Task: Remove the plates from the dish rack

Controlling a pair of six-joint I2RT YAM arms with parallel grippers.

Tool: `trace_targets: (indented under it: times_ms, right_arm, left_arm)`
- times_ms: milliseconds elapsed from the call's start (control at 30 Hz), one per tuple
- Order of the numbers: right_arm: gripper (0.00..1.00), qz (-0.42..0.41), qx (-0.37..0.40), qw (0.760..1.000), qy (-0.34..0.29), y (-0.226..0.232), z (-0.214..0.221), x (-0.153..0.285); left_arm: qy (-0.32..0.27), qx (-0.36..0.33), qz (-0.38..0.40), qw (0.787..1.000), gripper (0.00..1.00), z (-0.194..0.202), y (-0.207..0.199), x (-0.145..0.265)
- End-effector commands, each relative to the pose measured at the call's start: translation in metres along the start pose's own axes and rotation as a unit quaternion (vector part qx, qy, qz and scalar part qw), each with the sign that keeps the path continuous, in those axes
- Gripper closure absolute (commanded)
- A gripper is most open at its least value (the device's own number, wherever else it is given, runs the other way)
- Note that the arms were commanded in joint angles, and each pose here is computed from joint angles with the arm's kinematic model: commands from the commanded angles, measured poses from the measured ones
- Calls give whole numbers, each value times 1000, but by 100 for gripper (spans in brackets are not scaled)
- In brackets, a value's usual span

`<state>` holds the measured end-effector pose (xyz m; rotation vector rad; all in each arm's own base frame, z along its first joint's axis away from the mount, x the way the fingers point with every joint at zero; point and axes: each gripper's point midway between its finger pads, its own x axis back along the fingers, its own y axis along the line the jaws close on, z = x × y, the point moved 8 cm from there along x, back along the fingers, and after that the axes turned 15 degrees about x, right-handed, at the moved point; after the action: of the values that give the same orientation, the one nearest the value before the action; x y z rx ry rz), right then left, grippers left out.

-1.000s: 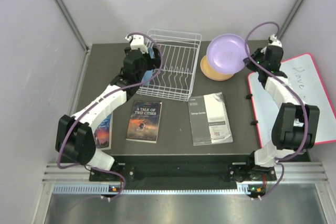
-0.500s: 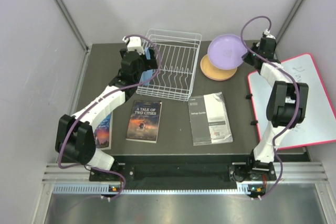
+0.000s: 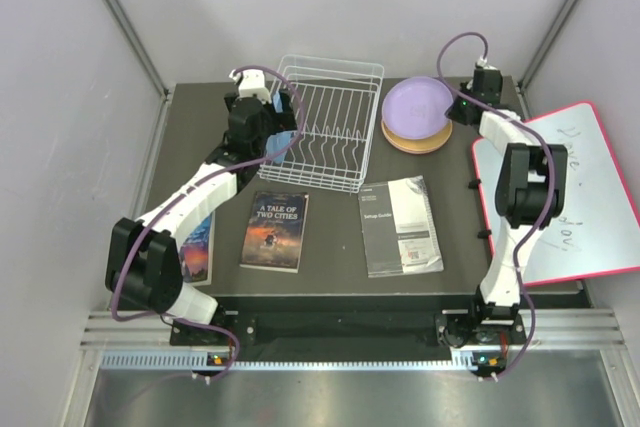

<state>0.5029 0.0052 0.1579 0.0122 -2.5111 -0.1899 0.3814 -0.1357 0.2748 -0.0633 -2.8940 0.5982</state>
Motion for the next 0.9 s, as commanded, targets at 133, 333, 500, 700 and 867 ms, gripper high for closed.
trace_targets:
  times_ms: [133,333,500,700,867]
  right_arm:
    - [89,3,8,1000,-20,8,-10,4]
    - [68,15,15,1000,-3,10,-8,8]
    - [41,11,41,999,-13,24,-11,23]
    - [33,54,66,996,-33,28,-23,57]
    - [32,51,62,994,-75,35,-31,99]
  left_arm:
    - [-25,4,9,1000,1,-8,1,-3]
    - [-24,6,12,1000,1,-8,1,-3]
    - [-23,7,12,1000,1,-6,2,-4]
    - [-25,1,15,1000,1,-6,3,-6]
    - [-25,-14,16,999,3,-3,4,-15]
